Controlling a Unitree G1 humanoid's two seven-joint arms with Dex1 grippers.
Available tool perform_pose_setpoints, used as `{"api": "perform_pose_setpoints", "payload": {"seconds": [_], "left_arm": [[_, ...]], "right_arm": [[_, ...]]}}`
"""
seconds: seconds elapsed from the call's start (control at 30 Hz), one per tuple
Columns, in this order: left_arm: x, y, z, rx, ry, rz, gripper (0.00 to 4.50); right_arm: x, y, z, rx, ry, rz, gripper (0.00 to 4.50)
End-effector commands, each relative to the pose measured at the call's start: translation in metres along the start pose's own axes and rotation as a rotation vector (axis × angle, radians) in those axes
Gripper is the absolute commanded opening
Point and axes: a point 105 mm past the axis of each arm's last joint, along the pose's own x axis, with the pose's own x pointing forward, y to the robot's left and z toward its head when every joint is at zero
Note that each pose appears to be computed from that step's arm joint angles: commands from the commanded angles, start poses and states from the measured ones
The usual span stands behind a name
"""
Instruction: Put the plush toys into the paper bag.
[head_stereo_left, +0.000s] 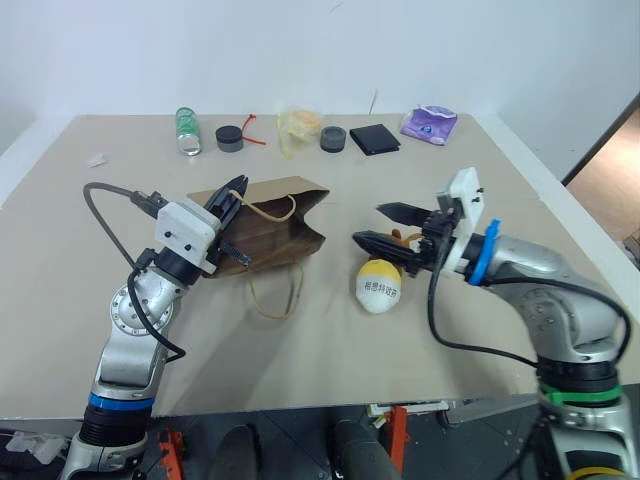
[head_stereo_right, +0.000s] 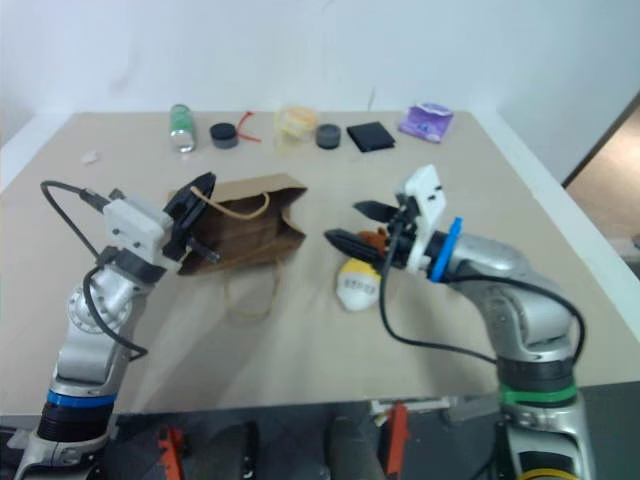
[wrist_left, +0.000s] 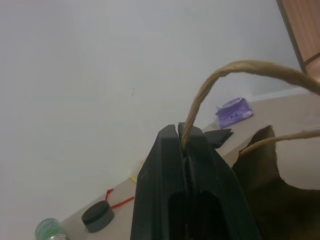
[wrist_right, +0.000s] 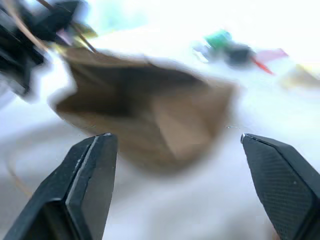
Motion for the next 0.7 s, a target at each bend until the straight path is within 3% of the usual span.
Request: {"api": "perform_pose_setpoints", "payload": {"seconds": [0.03,0.37,0.47,0.53,0.57,0.63,0.7], "left_arm": [[0.004,0.003,0.015,0.001,-0.052,0.025,0.0],[0.006,0.002,0.014,-0.018,-0.047,0.031,0.0],[0.005,0.003,0.013,-0.022,-0.045,0.032,0.0],[0.004,0.003,0.012,-0.026,-0.038,0.028,0.0],[0.003,0.002,0.011,-0.027,-0.036,0.026,0.0],[0.003,0.001,0.01,-0.031,-0.033,0.021,0.0],[0.004,0.001,0.01,-0.034,-0.032,0.018,0.0]], "right_arm": [[-0.014,-0.011,-0.023,0.006,0.141,-0.04,4.39],[-0.007,0.0,-0.078,0.142,0.345,-0.009,4.39],[-0.001,-0.003,-0.079,0.148,0.327,-0.028,3.58],[0.0,-0.004,-0.078,0.151,0.314,-0.03,2.81],[0.0,-0.004,-0.077,0.15,0.309,-0.028,2.03],[-0.001,-0.005,-0.071,0.149,0.275,-0.025,1.51],[-0.001,-0.004,-0.05,0.161,0.159,-0.002,0.55]]}}
